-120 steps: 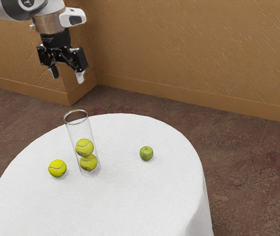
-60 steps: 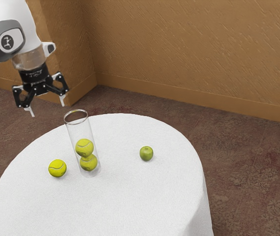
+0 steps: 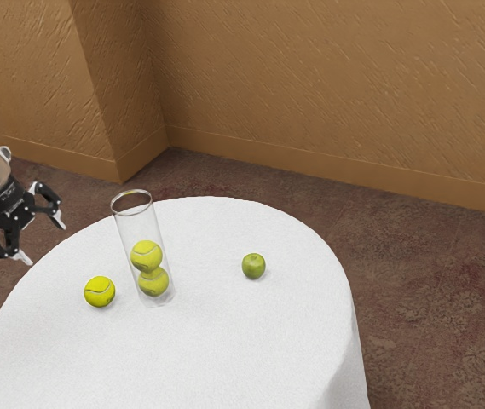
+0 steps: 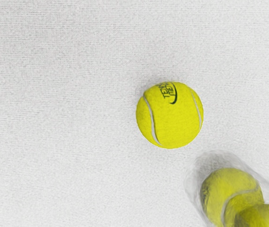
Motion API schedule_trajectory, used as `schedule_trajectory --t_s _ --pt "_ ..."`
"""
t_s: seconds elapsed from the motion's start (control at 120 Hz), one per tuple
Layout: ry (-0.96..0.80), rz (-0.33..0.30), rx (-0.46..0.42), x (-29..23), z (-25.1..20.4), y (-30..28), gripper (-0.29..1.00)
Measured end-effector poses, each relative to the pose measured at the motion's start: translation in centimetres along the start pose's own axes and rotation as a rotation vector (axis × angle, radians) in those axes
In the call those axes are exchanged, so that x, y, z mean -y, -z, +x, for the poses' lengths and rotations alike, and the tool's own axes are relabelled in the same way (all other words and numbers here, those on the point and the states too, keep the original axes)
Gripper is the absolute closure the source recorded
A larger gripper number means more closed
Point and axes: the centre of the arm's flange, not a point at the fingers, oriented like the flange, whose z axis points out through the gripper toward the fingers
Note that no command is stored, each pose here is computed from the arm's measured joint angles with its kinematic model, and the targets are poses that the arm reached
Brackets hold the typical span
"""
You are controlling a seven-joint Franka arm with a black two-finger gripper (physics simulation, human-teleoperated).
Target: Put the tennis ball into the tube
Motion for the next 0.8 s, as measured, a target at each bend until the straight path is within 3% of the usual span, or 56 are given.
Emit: schedule_trajectory --t_s 0.242,0.575,0.8 --pt "0.121 0.062 0.083 -1.8 3.0 -7.5 0.00" --pt "0.273 0.108 0.125 -2.7 4.8 -14.2 0.00" --pt "0.340 0.063 0.115 -4.3 6.2 -15.4 0.00"
